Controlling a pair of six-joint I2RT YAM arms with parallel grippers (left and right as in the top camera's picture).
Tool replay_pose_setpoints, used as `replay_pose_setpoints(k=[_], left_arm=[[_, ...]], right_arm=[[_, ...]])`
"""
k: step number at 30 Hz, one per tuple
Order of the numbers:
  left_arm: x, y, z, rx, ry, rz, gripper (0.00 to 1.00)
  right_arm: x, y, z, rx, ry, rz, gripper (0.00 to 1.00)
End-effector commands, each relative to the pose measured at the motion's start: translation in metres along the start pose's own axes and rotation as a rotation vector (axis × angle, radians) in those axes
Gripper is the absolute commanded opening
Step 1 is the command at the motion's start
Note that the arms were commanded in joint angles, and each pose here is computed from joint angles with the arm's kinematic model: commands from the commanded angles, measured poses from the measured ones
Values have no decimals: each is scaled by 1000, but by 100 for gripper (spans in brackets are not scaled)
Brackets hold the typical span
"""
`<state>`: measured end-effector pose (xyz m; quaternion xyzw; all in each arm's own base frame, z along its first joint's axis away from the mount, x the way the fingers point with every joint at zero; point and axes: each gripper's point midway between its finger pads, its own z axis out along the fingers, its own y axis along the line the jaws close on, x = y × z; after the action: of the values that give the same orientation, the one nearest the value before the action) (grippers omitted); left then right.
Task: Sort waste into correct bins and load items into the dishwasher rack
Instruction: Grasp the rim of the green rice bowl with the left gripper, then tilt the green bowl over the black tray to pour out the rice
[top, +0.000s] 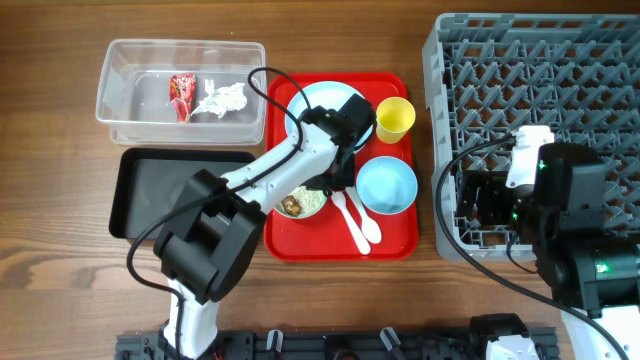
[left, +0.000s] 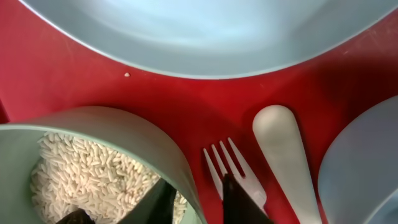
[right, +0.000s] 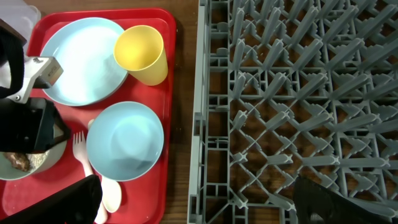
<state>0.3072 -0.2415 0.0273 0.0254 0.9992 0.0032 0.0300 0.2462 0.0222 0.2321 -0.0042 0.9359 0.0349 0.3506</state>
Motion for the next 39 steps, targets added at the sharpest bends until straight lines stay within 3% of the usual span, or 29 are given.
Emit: replay_pose_setpoints(k=[1, 19, 23, 29, 39], left_arm=[[4, 1, 8, -11, 23, 1, 23], [13, 0, 14, -26, 48, 16, 18], [16, 2, 18, -31, 56, 17, 5], [16, 2, 15, -27, 53, 16, 4], [0, 16, -87, 94, -122, -26, 4]], right_arm=[[-6, -2, -4, 18, -16, 1, 100], [-6, -2, -4, 18, -16, 1, 100], [-6, -2, -4, 18, -16, 1, 100], [-6, -2, -4, 19, -16, 1, 100], [-6, -3, -4, 19, -18, 1, 100]])
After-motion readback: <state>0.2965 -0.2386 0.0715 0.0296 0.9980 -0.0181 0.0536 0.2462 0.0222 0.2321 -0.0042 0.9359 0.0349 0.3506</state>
